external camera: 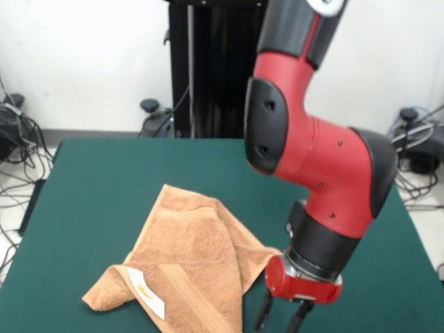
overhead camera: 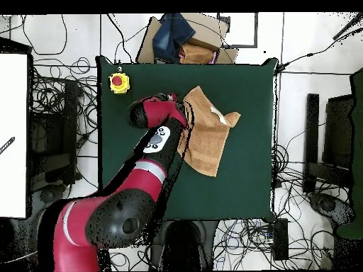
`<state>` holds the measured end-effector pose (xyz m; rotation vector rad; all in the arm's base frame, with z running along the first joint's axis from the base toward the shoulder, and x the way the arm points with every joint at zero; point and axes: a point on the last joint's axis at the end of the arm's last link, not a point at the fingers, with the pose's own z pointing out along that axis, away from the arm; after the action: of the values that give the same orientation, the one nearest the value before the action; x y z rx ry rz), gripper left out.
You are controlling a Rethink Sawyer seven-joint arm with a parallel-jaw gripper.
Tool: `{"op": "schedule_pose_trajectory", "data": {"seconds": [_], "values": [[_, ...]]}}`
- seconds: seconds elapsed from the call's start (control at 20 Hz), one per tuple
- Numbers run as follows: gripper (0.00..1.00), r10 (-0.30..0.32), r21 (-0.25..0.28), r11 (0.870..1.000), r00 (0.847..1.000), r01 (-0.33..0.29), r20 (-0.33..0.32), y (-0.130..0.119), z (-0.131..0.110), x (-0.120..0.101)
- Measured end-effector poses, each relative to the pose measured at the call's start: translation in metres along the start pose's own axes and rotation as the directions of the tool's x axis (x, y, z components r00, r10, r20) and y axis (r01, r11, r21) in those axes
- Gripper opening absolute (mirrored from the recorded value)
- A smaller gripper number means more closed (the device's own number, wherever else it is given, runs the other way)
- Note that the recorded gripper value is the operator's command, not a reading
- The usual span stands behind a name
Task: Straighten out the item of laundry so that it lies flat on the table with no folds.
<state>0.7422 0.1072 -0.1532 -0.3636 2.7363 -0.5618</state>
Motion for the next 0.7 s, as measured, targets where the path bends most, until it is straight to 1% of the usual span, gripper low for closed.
{"op": "schedule_pose_trajectory", "data": {"seconds": [0.1,0.15,0.35,0.7], "values": [[1.0,-0.013,0.007,1.0,1.0,0.013,0.003,0.01,0.009,0.008],[1.0,-0.023,0.014,1.0,1.0,0.023,-0.005,0.022,0.023,0.022],[1.0,-0.018,0.034,0.999,1.0,0.018,0.013,0.021,0.021,0.013],[1.0,-0.008,0.044,0.999,1.0,0.007,0.019,0.018,0.026,0.015]]}}
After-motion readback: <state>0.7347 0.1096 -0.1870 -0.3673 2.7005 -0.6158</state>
